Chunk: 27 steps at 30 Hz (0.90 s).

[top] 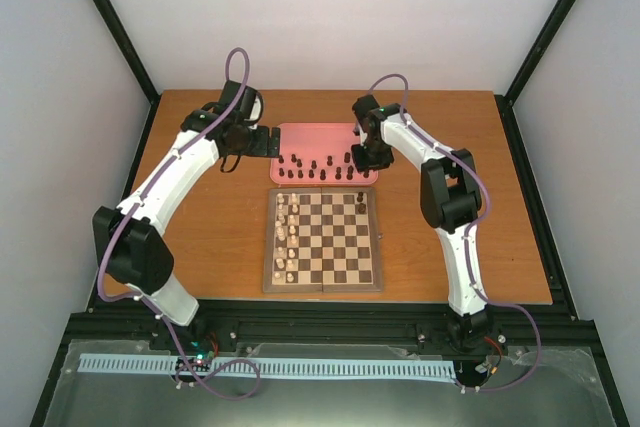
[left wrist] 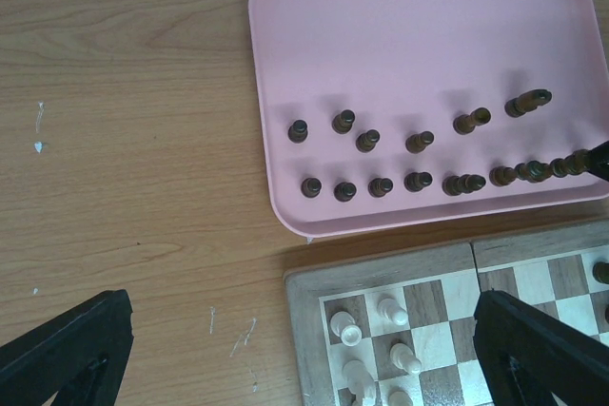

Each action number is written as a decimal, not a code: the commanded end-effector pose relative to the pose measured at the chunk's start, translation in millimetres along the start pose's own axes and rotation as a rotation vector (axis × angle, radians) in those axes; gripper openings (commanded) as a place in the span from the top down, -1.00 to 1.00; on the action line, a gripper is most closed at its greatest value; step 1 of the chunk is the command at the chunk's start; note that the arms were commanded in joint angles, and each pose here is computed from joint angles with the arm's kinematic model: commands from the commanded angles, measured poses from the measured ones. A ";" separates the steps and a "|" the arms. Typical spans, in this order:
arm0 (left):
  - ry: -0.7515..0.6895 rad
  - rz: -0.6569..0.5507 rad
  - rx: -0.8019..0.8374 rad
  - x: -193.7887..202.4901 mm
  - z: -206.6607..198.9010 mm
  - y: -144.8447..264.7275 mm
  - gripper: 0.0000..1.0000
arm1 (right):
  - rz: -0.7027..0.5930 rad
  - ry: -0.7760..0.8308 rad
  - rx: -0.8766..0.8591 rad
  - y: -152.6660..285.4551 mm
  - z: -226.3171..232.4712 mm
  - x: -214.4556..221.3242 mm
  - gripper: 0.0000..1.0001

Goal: Set up the chess pieces on the board
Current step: Pick up the chess piece from the storage box.

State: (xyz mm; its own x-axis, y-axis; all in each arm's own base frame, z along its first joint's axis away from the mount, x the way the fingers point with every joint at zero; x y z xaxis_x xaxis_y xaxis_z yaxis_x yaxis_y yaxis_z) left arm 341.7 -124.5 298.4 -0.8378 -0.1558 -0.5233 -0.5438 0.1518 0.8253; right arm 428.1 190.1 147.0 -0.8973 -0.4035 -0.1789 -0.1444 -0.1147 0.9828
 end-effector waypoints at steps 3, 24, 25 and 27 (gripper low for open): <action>-0.032 -0.012 -0.003 -7.1 -5.4 3.6 -0.99 | 0.004 -0.004 -0.011 -9.5 -4.3 -8.3 0.22; -0.028 -0.016 -0.006 -9.1 -6.2 1.5 -0.99 | -0.016 -0.014 0.012 -0.9 -14.1 -12.1 0.91; -0.028 -0.016 -0.004 -9.0 -6.4 1.7 -0.99 | -0.031 -0.010 0.017 5.6 -13.9 -13.2 0.92; -0.027 -0.018 -0.002 -9.3 -6.4 2.3 -0.99 | -0.067 -0.009 0.023 22.2 -13.3 -15.5 0.93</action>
State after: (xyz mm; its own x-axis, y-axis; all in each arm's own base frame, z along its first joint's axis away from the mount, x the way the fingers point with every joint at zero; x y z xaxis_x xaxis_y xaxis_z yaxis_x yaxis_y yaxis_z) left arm 347.0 -125.7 295.8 -0.8402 -0.1466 -0.5221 -0.5401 0.1394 0.8300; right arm 440.9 184.9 134.2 -0.9051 -0.3922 -0.1640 -0.1301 -0.1116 0.9852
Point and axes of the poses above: each gripper's point midway between its finger pads, its own y axis back along the fingers, its own z axis along the line the jaws close on, x = y × z, the point moved 10 cm from there along y, back along the fingers, and after that the axes turned 11 degrees about y, right-handed, at the moved point
